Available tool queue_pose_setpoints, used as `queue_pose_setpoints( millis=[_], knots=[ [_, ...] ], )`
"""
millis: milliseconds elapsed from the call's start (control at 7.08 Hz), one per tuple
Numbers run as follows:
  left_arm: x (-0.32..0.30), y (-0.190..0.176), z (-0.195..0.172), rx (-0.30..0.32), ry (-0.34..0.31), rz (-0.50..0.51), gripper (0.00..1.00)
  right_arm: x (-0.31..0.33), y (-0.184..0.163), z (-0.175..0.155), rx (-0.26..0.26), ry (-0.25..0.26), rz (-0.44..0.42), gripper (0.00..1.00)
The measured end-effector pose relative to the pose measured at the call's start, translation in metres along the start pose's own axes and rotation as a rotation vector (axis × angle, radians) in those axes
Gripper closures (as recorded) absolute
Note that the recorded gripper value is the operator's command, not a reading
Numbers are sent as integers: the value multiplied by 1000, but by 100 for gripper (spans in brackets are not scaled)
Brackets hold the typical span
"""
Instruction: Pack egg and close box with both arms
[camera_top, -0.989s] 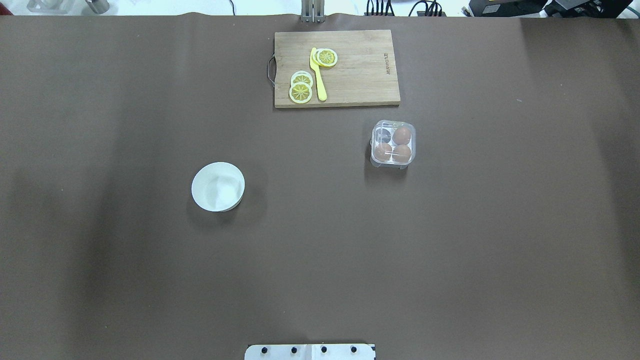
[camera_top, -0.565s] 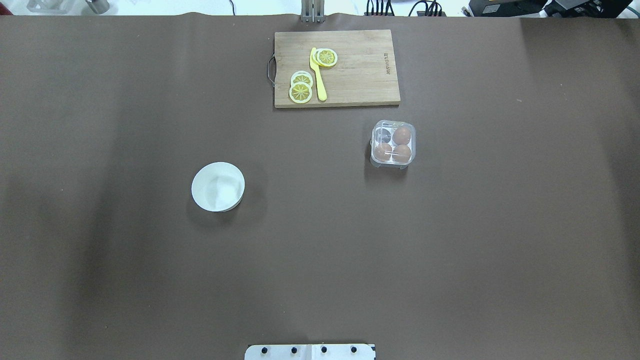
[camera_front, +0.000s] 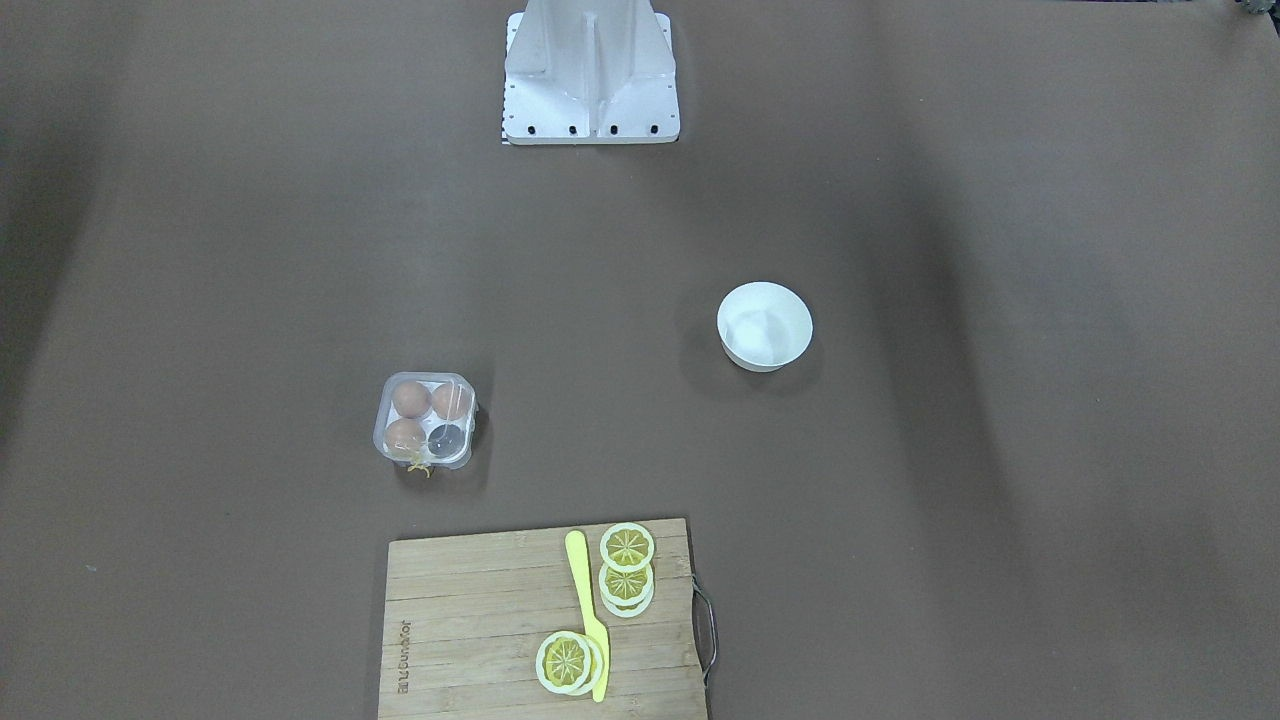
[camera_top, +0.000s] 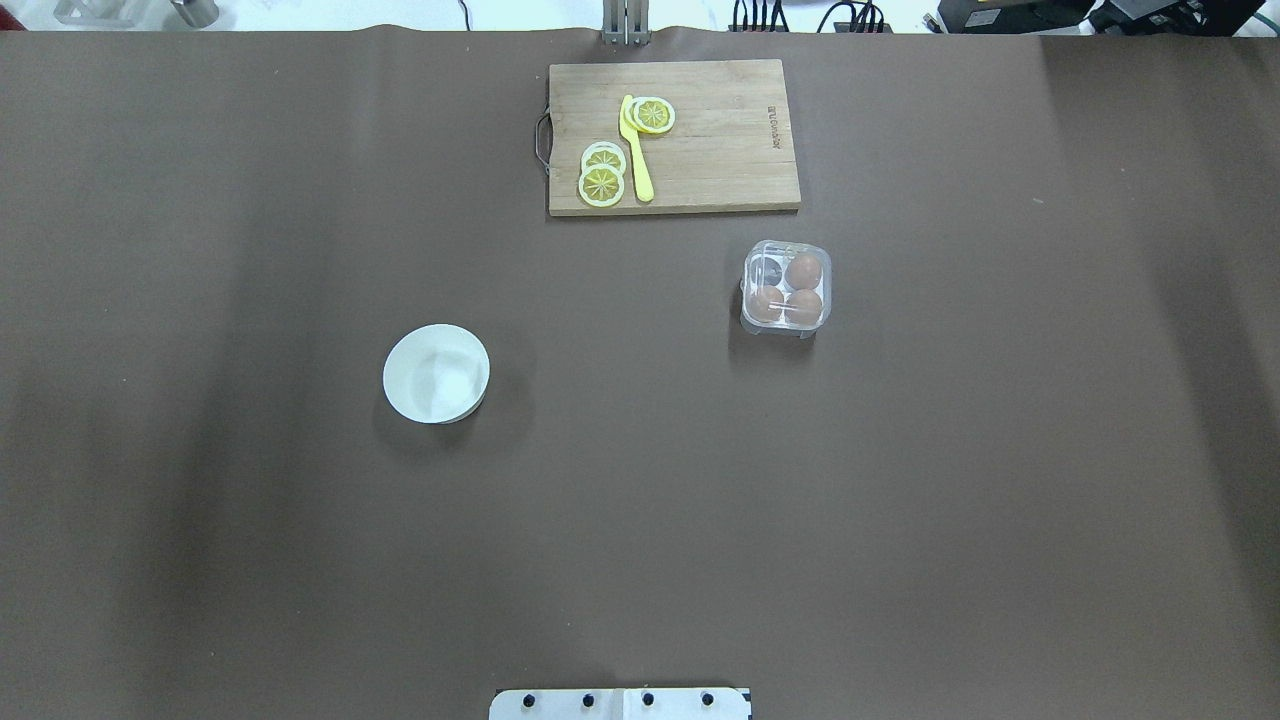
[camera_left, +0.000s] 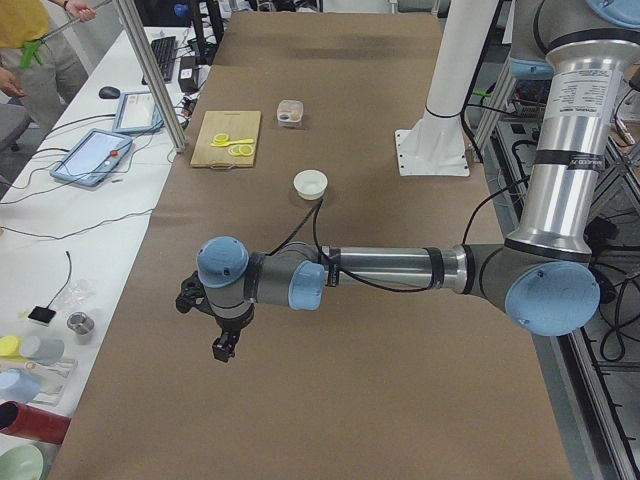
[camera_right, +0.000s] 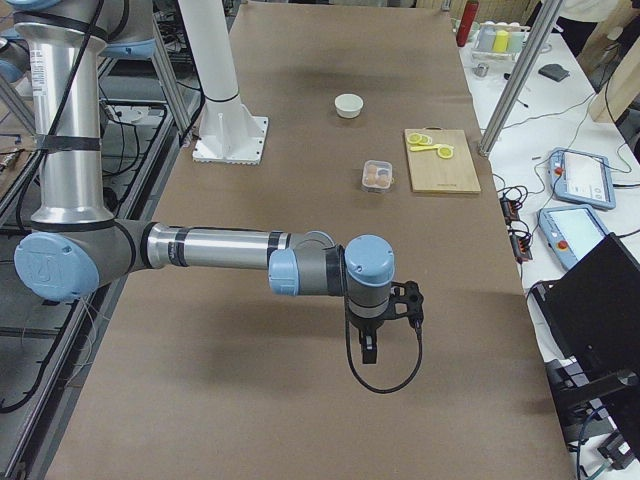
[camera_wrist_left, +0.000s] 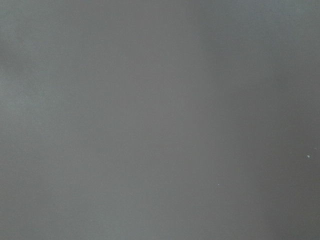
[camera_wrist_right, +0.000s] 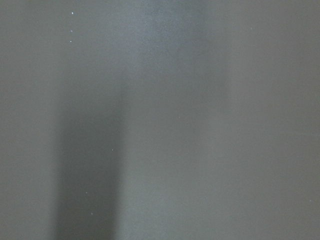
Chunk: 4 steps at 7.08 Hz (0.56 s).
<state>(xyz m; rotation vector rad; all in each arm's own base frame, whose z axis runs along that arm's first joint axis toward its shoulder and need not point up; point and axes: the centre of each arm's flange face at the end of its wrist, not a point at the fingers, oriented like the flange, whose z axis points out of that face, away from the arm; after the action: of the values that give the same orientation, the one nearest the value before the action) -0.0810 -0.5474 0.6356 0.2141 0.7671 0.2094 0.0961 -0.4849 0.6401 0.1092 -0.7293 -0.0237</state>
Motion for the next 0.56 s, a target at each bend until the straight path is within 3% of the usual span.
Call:
queue_pose_setpoints(
  millis=[565],
  knots=[
    [20,3,-23,-11,6,-46,2,-13,-14,-10,-3,-11,-2,1]
  ],
)
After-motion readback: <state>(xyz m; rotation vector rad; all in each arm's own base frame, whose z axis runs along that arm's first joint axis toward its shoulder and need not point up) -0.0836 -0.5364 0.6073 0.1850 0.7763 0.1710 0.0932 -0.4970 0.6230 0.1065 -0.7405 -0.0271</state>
